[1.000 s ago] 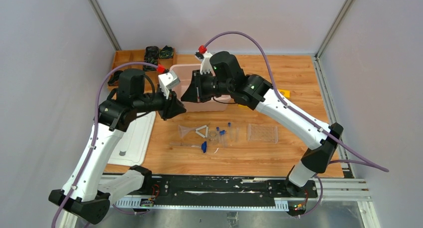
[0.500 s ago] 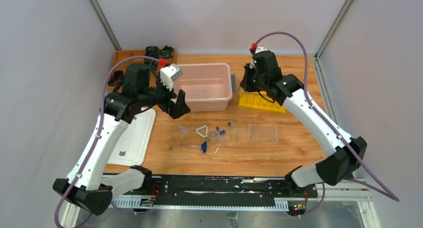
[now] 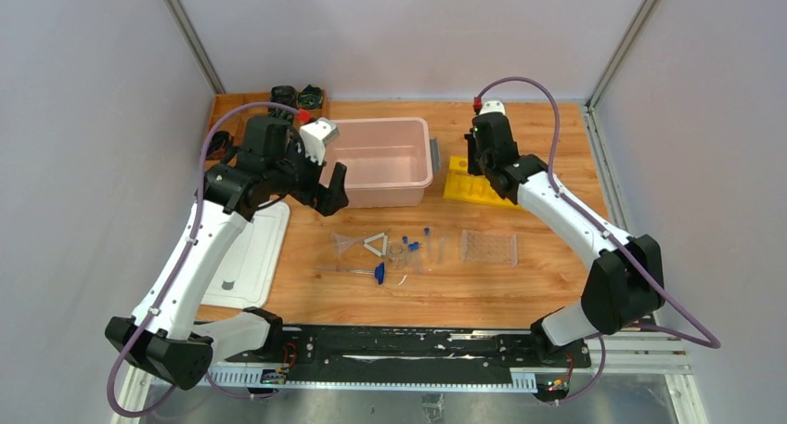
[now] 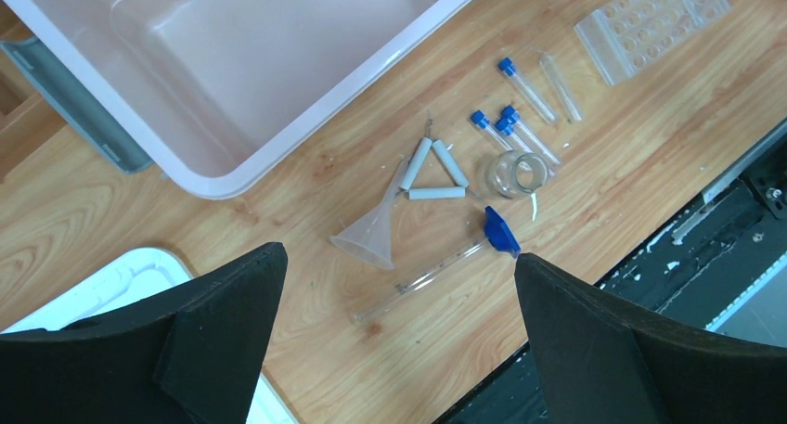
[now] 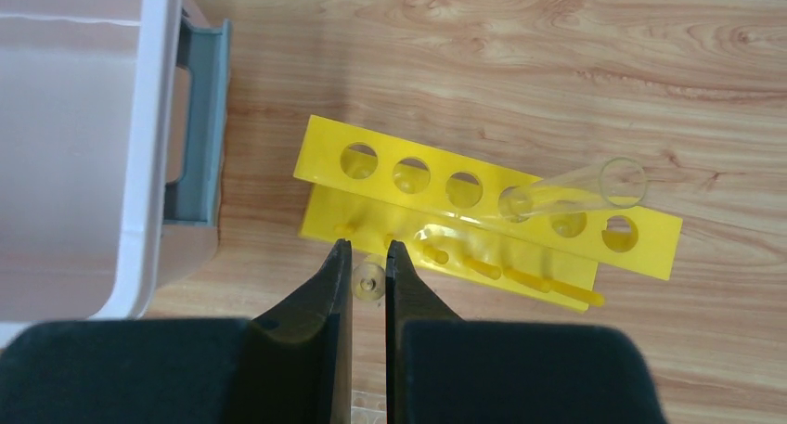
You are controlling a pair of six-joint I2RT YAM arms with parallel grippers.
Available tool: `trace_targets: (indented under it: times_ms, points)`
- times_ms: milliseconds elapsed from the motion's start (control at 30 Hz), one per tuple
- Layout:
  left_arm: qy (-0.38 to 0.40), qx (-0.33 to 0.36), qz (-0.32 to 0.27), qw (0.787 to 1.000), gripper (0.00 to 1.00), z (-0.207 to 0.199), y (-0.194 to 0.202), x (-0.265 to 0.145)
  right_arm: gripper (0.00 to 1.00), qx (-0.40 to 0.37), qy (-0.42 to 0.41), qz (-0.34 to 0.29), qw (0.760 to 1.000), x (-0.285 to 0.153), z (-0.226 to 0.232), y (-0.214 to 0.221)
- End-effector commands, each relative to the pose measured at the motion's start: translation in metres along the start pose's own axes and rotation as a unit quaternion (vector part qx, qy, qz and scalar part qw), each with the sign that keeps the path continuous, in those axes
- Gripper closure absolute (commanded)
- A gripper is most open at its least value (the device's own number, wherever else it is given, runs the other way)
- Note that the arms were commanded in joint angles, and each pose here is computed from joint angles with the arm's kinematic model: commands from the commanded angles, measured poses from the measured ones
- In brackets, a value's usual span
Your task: Organize the chemistry lab equipment
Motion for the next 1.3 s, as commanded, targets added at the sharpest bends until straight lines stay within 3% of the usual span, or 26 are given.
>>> trace_targets:
  times_ms: [0, 1267]
  points:
    - [-0.021, -0.006, 0.005, 1.000, 0.00, 0.007, -0.003, 0.000, 1.00, -0.007, 0.032, -0.041, 0.999, 0.018, -0.010, -0.002]
    - [-0.014, 0.004, 0.019, 1.000, 0.00, 0.009, -0.001, 0.007, 1.00, -0.011, 0.063, -0.023, 0.998, 0.048, -0.016, 0.045]
Point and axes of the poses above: each gripper's point midway between its finger pads, its own x axis out along the fingers, its own z axis along the line the jaws close on, y = z × x, the point moved 4 cm from there along -x, back along the fingers
